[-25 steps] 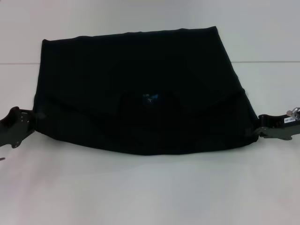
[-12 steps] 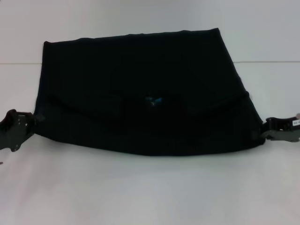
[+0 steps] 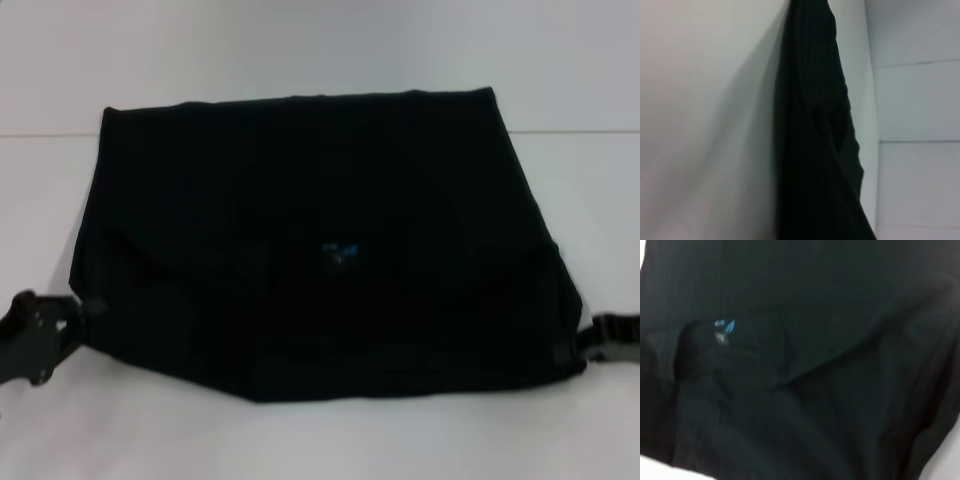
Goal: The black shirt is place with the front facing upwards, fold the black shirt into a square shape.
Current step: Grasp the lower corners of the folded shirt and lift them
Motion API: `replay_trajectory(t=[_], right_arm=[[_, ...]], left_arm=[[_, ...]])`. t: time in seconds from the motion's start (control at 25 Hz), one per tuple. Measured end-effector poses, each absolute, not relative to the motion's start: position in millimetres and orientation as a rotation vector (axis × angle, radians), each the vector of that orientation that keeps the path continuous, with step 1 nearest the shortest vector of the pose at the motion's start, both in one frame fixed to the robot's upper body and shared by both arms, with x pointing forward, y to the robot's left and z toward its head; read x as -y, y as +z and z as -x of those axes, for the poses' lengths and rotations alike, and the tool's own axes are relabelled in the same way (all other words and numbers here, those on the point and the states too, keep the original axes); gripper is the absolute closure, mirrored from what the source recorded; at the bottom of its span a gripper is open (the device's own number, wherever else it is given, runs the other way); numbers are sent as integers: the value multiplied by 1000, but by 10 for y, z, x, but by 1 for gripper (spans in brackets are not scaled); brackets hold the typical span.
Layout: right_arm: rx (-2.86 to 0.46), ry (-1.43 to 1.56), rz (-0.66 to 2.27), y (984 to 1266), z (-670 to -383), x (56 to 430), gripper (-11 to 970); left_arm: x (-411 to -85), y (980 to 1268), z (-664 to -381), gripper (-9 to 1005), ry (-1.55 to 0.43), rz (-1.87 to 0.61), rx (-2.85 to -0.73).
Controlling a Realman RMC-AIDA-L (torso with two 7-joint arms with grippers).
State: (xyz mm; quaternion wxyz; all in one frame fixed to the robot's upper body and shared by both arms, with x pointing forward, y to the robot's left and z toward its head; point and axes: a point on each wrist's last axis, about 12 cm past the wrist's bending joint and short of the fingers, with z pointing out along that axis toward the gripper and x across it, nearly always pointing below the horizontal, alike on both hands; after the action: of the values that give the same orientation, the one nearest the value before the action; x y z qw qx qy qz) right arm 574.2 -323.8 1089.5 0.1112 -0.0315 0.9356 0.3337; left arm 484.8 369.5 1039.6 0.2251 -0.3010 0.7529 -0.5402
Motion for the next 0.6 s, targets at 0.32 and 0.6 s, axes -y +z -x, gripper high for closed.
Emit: replay_trajectory(t=[0.32, 0.6], right_arm=[[-2775, 1105, 143, 10785, -5423, 3331, 899], [-2794, 1184, 231, 10741, -5278, 3296, 901]], left_arm=[[-3807, 10343, -4400, 934, -1578, 854, -2083], [-3721, 10294, -4179, 934, -1668, 824, -2169]])
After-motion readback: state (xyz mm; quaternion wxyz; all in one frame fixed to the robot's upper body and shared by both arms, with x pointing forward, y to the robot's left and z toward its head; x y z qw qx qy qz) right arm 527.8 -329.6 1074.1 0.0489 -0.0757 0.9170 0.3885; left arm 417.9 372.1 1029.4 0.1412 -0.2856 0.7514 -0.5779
